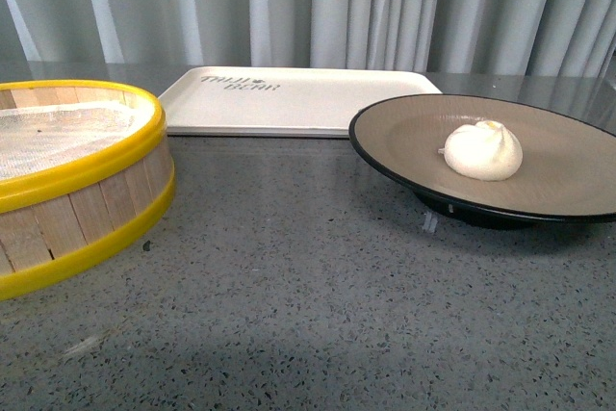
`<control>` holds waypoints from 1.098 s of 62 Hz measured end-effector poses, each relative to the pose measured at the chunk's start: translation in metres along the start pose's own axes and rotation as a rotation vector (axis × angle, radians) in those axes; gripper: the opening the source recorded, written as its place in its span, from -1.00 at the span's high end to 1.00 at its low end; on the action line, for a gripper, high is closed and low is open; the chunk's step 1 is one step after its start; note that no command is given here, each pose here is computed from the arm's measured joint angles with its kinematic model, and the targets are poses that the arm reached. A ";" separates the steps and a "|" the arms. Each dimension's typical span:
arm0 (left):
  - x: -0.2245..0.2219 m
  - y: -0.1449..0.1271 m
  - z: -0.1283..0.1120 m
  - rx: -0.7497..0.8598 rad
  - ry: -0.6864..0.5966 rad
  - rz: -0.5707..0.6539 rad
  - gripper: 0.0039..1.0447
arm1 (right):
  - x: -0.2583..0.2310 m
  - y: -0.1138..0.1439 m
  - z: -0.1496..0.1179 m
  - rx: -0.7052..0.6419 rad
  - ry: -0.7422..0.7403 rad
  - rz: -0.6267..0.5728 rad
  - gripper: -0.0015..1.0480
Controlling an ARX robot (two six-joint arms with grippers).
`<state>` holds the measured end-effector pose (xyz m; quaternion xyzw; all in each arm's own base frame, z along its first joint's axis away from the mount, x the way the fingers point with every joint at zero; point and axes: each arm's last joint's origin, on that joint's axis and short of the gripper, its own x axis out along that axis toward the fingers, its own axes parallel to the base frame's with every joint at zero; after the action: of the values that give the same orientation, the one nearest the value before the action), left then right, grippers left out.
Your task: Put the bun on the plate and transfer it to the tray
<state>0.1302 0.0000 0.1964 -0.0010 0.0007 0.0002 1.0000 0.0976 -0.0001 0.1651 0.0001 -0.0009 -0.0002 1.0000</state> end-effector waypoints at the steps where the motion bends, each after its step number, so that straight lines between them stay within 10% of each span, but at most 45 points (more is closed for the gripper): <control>1: 0.000 0.000 0.000 0.000 -0.001 0.000 0.93 | 0.000 0.000 0.000 0.000 0.000 0.000 -0.84; 68: -0.034 0.000 -0.024 0.000 -0.027 0.000 0.93 | 0.000 0.000 0.000 0.000 0.000 0.000 -0.84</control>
<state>0.0965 0.0000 0.1726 -0.0012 -0.0127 0.0000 0.9999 0.0976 -0.0001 0.1651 0.0001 -0.0009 -0.0002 1.0000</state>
